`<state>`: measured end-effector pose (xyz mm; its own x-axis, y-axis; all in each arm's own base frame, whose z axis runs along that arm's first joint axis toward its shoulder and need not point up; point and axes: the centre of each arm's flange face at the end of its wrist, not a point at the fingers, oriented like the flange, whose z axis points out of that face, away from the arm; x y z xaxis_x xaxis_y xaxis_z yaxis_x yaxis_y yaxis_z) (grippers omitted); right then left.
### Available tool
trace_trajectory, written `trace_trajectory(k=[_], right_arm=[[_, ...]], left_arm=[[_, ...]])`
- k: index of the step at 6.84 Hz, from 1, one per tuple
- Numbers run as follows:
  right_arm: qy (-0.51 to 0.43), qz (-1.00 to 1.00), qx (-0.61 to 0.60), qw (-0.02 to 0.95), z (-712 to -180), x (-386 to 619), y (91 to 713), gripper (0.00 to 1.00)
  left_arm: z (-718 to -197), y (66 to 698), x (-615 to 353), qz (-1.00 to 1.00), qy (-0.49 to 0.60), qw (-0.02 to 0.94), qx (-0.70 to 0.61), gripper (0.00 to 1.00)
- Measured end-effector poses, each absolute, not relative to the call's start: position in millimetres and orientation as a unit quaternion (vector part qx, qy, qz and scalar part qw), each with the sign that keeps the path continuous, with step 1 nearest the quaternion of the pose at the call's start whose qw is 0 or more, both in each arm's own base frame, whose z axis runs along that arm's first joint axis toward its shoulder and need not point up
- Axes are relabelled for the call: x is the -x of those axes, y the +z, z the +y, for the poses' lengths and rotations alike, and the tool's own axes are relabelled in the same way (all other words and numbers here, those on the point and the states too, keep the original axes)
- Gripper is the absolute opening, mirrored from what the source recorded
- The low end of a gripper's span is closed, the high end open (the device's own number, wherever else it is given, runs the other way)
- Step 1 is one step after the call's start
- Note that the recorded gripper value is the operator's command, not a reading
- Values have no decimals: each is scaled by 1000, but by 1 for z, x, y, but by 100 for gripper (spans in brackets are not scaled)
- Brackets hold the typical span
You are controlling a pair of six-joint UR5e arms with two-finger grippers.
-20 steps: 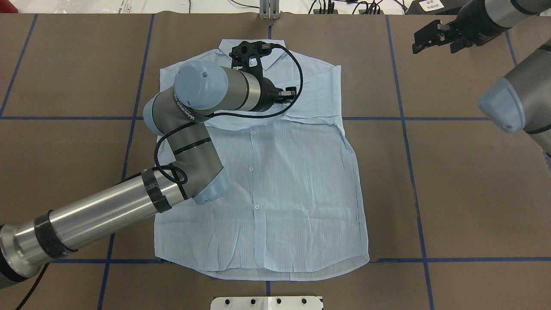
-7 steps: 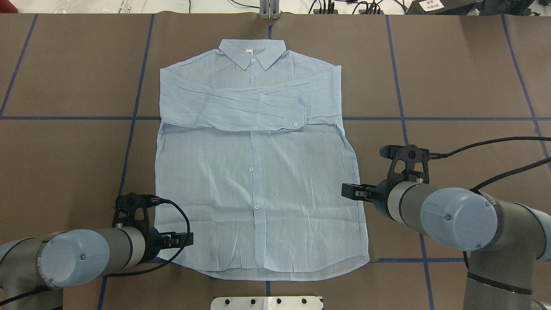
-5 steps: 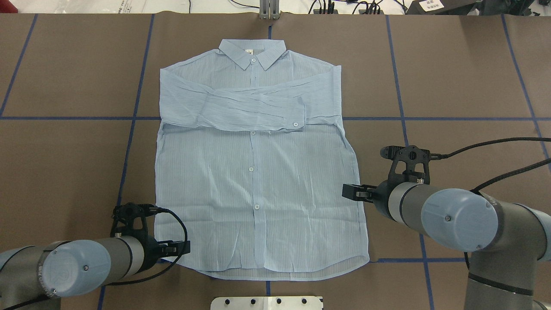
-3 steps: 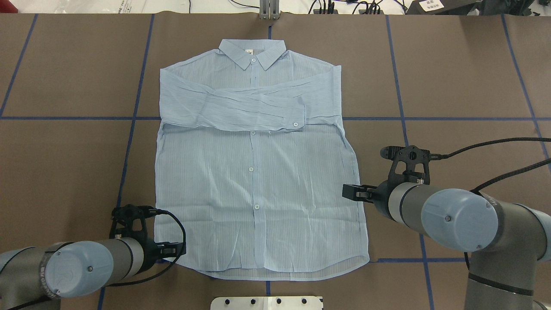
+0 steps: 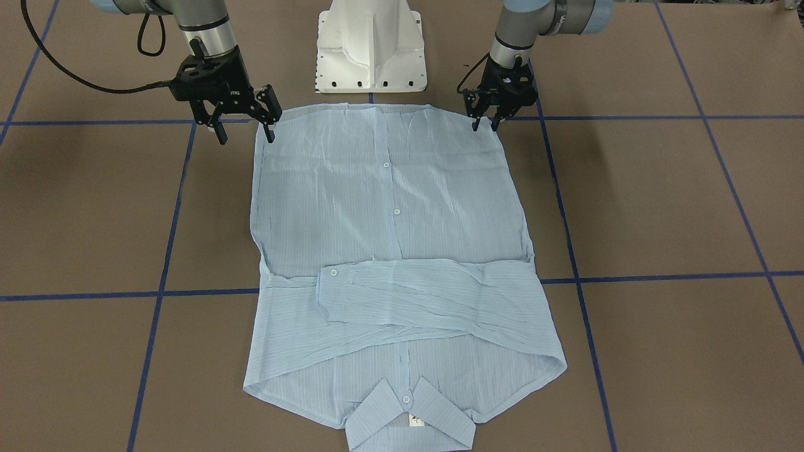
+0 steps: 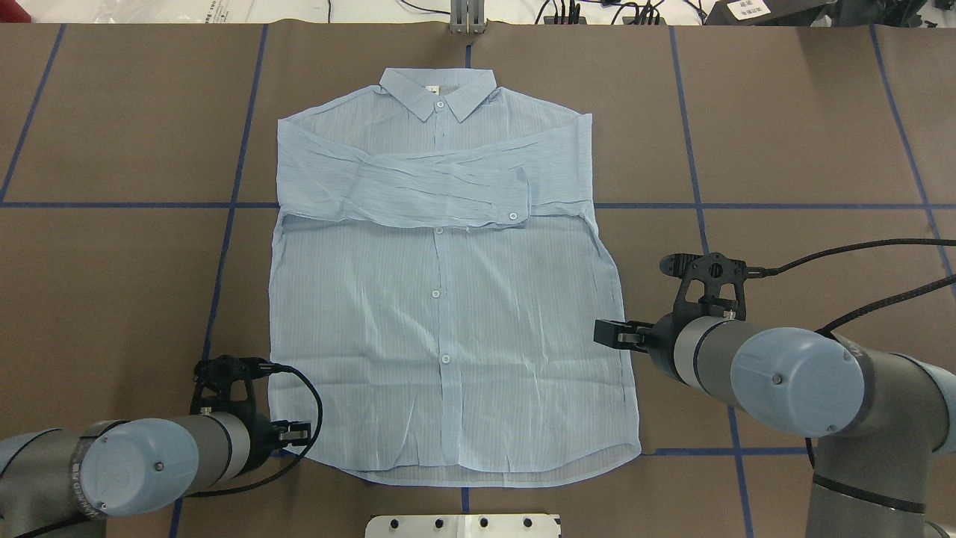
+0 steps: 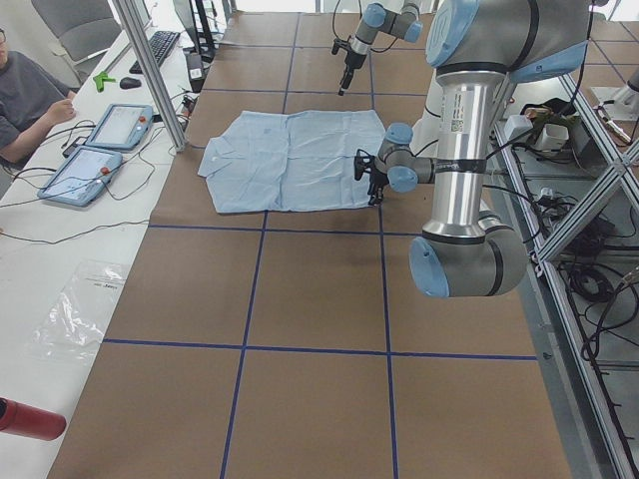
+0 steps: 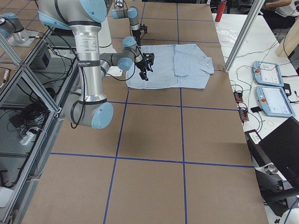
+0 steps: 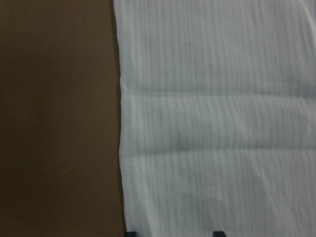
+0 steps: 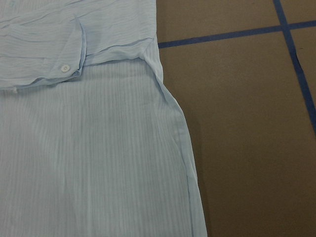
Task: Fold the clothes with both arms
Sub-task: 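Lower both grippers onto the hem corners nearest the robot and grasp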
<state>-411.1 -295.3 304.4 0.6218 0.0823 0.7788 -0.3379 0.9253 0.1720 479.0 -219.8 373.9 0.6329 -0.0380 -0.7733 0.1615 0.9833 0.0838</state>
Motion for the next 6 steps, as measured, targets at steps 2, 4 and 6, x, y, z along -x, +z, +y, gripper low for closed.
trace_trajectory(k=[2, 4, 6], right_arm=[[117, -421, -153, 886, -294, 411, 304, 100], [112, -445, -155, 875, -284, 401, 326, 100], [107, -450, -168, 871, -265, 397, 352, 93]], left_arm=[[-220, 375, -478, 424, -56, 901, -73, 0], [-221, 366, -473, 431, -57, 897, -74, 0], [-220, 351, -468, 446, -58, 890, -76, 0]])
